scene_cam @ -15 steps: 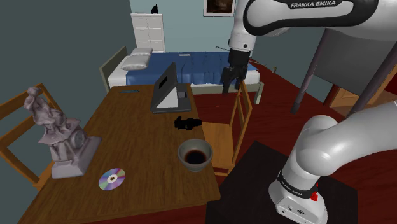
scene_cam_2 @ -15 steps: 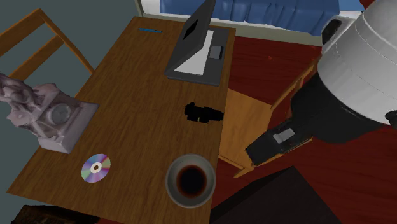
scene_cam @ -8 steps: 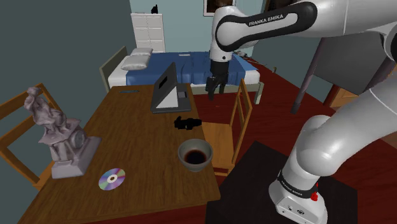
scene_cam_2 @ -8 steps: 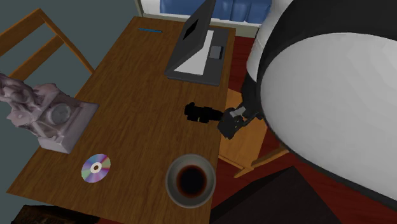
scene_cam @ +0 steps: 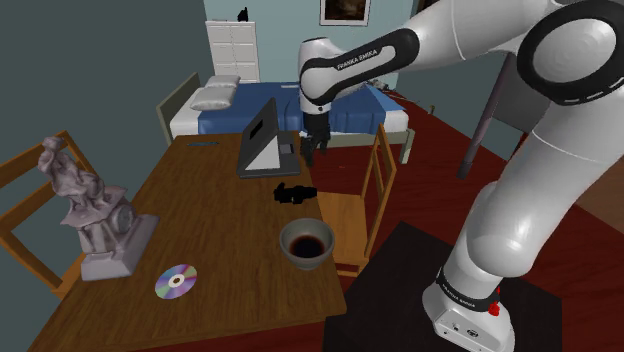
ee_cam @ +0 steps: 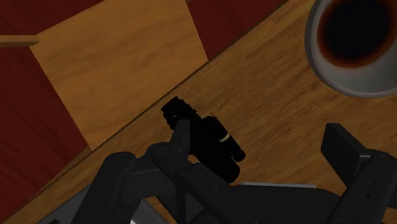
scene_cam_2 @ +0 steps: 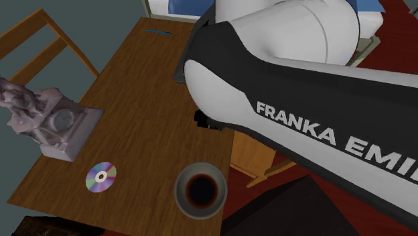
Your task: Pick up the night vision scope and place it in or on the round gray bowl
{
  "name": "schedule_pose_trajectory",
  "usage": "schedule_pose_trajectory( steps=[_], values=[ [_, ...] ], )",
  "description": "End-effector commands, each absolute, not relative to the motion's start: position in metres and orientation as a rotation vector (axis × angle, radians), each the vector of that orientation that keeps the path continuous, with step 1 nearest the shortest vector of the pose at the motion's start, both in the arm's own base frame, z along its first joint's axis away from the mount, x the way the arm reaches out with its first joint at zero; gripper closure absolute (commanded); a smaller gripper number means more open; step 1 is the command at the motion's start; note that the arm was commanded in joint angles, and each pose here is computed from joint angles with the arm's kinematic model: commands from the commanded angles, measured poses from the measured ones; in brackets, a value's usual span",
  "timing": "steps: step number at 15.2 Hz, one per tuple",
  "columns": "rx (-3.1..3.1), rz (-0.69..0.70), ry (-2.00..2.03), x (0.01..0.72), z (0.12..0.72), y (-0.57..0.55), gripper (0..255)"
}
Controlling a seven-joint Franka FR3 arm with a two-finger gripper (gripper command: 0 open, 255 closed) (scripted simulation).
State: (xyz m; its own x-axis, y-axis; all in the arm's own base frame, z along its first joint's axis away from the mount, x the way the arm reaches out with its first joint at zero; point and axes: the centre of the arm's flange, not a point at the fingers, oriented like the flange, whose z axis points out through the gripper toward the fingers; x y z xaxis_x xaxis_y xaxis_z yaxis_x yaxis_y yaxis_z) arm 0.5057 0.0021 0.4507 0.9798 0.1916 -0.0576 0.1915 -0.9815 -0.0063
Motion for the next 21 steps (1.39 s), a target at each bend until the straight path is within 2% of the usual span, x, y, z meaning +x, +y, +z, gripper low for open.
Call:
schedule_pose_trajectory(
  steps=[1, 14, 21],
  values=[
    [-3.136, 0.106, -0.356, 0.529, 0.431, 0.005, 0],
    [-3.18, 0.203, -0.703, 0.663, 0.32, 0.043, 0],
    [-3.18, 0.203, -0.703, 0.659, 0.283, 0.038, 0]
  ],
)
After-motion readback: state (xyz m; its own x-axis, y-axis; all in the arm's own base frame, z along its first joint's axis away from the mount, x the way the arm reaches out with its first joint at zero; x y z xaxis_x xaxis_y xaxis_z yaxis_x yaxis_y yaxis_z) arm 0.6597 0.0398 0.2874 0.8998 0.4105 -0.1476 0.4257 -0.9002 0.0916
